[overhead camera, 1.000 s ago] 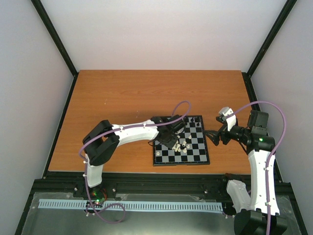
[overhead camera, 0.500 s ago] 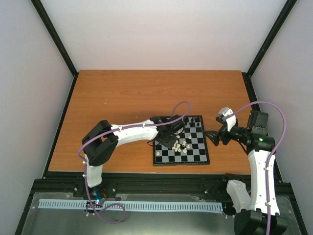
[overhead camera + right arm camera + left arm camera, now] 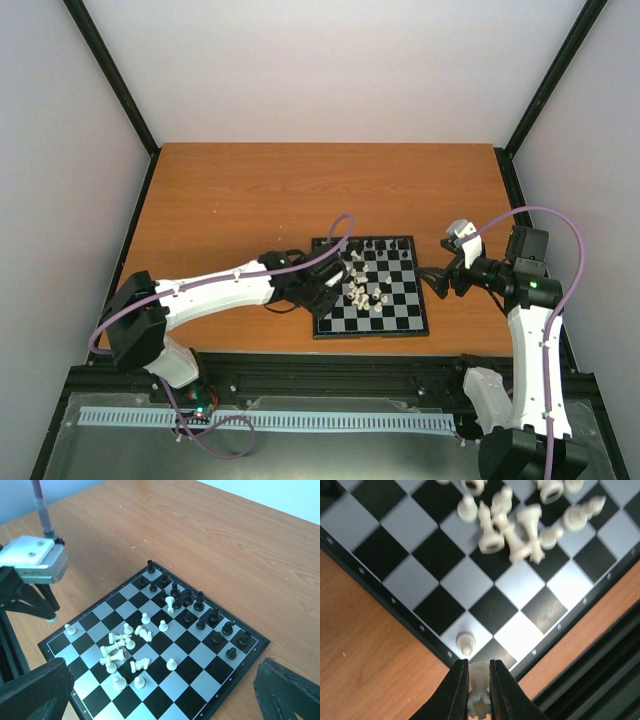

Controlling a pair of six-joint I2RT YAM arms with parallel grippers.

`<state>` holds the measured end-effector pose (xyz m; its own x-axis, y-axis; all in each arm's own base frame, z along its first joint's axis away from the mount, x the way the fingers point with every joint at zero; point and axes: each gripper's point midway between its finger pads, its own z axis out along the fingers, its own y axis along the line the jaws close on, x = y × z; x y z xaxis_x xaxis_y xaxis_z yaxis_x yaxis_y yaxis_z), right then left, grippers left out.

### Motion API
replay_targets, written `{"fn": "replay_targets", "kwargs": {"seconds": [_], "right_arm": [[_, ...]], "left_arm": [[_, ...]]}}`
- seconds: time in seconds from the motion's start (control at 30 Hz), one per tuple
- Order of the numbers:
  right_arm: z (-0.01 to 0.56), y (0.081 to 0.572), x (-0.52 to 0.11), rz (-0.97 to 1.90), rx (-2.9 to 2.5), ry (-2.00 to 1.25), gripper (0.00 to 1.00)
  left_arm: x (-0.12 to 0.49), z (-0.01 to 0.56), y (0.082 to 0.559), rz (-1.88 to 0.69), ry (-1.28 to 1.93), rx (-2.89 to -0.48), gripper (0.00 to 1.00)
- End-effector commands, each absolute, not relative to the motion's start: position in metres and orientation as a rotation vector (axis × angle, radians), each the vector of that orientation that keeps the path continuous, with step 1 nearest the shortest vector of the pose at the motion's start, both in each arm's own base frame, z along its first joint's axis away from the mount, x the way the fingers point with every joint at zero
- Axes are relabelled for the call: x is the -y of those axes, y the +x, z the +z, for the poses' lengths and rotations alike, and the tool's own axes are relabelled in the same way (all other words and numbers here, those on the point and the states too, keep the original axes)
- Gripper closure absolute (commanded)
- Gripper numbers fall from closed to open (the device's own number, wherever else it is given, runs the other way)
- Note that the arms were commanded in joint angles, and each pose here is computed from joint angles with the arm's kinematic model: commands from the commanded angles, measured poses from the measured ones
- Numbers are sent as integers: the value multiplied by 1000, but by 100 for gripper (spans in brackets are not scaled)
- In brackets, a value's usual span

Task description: Set up the chess pieces on the board

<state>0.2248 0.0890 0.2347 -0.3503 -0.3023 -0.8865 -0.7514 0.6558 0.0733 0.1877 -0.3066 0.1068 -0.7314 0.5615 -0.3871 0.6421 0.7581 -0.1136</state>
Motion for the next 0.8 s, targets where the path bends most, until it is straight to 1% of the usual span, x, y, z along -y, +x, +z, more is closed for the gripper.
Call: {"fn": "replay_targets", "kwargs": {"seconds": [0.0, 0.13, 0.4, 0.77], "right_arm": [[237, 224, -93, 610, -1906, -851, 0], [237, 223, -92, 604, -1907, -849, 0], [237, 223, -92, 600, -1906, -847, 0], [237, 223, -92, 600, -1906, -849, 0]], "left_arm": [[301, 98, 163, -368, 1048, -2630, 89], [296, 84, 156, -295, 1075, -2652, 89], [310, 71, 150, -337, 1112, -2666, 89], [311, 58, 149, -284, 1123, -2684, 89]]}}
